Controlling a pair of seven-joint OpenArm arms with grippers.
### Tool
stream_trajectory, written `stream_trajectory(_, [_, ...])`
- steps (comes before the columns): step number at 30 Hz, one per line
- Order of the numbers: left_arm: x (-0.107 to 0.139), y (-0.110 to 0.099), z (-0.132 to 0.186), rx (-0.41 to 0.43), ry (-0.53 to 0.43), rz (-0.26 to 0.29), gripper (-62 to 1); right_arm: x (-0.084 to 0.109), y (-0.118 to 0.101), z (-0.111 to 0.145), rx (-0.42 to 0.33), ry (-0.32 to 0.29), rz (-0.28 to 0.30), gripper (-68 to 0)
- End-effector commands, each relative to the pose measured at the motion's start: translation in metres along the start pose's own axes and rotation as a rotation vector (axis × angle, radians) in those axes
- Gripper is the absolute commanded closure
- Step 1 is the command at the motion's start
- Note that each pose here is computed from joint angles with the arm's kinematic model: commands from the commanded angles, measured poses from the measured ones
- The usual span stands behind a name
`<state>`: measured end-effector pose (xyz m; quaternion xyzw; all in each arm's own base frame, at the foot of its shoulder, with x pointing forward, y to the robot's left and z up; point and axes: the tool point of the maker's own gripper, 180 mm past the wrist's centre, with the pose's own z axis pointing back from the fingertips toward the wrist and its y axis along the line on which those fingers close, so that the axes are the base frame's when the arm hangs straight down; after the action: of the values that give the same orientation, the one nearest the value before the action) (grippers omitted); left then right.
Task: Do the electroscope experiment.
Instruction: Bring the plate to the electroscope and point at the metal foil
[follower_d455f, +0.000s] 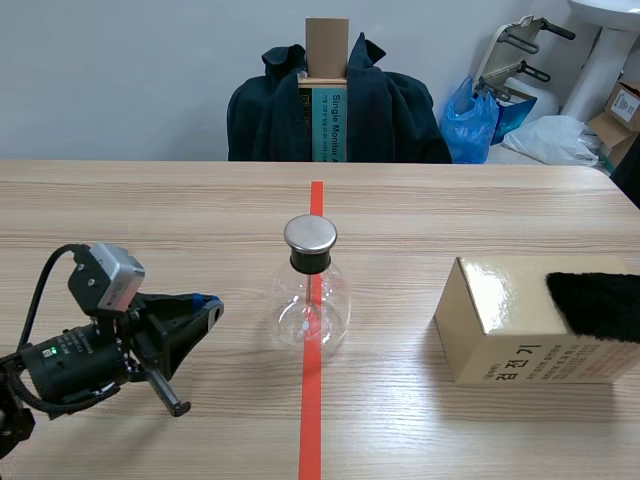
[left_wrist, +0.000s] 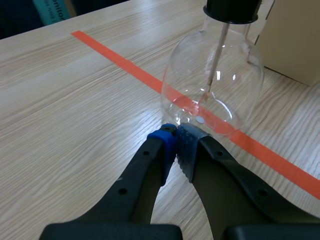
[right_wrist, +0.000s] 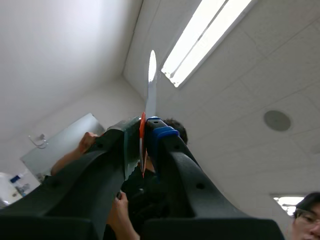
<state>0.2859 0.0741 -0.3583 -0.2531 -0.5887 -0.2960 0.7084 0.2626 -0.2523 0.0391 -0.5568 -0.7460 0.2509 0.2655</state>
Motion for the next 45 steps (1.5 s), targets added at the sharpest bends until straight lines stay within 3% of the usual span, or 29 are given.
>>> stream_trajectory(1, [0.013,0.002,-0.008,0.001,-0.046,-0.002,-3.2,0.008,0.000,-0.008,-0.022,-0.020,-0.019,-0.7])
stream_trajectory(6, [0.013,0.001,-0.015,-0.004,-0.048,0.001,-3.2,0.028,0.026,-0.020,0.006,-0.021,-0.084,-0.7])
stream_trajectory(12, [0.008,-0.003,-0.015,-0.029,-0.024,-0.037,-3.2,0.067,0.076,-0.022,0.125,-0.045,-0.146,-0.7])
stream_trajectory(21, [0.008,-0.004,-0.015,-0.032,-0.022,-0.042,-3.2,0.128,0.156,0.019,0.356,-0.114,-0.165,-0.7])
stream_trajectory(27, [0.007,-0.004,-0.015,-0.032,-0.018,-0.042,-3.2,0.145,0.213,0.063,0.537,-0.160,-0.124,-0.7])
stream_trajectory(33, [0.002,-0.004,-0.015,-0.032,0.007,-0.042,-3.2,0.154,0.254,0.107,0.687,-0.199,-0.100,-0.7])
stream_trajectory(39, [0.002,-0.004,-0.015,-0.032,0.007,-0.042,-3.2,0.158,0.275,0.137,0.780,-0.221,-0.099,-0.7])
stream_trajectory(45, [0.002,-0.004,-0.015,-0.032,0.008,-0.042,-3.2,0.168,0.282,0.167,0.844,-0.286,-0.119,-0.7])
